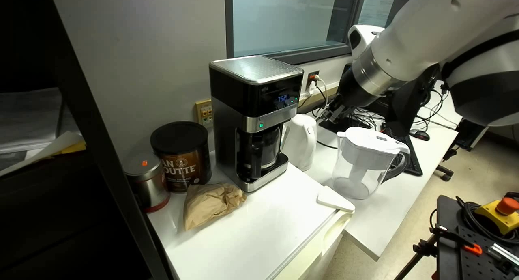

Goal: Press a button on the right side of the coffee machine

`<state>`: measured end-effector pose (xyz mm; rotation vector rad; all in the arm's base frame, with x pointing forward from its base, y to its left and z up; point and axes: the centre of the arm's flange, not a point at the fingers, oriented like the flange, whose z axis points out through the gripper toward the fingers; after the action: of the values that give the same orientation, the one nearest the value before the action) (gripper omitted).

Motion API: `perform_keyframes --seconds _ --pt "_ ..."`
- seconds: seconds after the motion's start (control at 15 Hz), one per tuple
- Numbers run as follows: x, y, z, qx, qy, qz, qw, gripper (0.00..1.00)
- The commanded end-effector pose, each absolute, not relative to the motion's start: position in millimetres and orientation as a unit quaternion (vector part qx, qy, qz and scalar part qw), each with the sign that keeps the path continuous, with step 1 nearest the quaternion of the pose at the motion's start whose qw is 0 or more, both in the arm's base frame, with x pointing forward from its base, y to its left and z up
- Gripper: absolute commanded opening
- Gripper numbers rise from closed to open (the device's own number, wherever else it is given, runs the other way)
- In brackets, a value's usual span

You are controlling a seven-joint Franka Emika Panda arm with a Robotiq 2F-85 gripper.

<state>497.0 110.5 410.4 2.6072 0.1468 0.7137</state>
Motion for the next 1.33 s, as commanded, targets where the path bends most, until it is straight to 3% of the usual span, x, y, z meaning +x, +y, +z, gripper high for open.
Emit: perform_keyframes --seconds 0.0,1.27 --pt "525 115 402 0.929 0.042 0.285 0.23 0.0" --pt "578 105 379 0.921 0.018 0.309 0.238 0.0"
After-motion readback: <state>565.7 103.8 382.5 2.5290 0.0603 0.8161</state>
